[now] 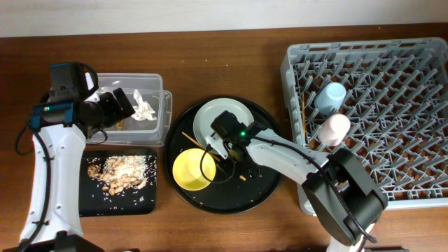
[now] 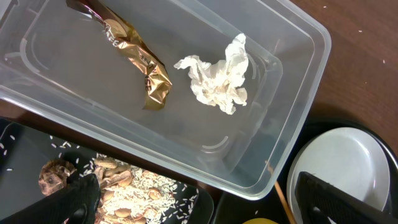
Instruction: Sort waste into correct bins and load items into the dishwasher rack
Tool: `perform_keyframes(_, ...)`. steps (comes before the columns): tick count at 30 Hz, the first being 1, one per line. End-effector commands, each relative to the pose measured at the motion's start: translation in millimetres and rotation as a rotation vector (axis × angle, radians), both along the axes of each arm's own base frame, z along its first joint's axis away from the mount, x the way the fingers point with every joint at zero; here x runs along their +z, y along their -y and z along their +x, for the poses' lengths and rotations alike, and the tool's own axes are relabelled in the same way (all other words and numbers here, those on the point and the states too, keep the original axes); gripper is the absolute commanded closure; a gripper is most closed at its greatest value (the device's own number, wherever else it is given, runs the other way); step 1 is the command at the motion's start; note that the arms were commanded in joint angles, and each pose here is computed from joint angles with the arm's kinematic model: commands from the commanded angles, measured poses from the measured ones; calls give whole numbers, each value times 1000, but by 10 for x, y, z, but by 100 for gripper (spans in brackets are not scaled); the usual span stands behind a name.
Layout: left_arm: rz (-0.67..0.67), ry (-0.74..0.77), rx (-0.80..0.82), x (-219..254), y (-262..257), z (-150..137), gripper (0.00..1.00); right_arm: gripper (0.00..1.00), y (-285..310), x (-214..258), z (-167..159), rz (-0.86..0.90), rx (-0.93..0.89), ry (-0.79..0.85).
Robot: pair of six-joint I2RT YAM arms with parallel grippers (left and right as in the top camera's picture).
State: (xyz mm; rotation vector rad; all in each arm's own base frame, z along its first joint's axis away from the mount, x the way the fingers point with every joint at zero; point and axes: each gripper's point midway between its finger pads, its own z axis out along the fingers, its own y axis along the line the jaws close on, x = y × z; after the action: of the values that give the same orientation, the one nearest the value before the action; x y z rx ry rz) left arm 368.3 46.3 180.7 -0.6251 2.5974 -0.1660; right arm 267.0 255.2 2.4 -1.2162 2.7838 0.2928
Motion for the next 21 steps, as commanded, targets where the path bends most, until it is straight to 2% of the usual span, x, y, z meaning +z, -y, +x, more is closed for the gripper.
perform_keyframes(1,12,10,-2,43,-19,-12,0,96,33,-64,-169,-13,-2,-75)
perform_keyframes(6,12,10,-2,43,-19,-12,0,96,-32,126,-134,1,0,-84)
perform_keyframes(15,12,10,-2,43,-19,-12,0,96,-160,775,46,69,-18,5)
perform_keyframes(21,12,11,-2,43,-19,-11,1,96,-95,874,30,53,-22,21)
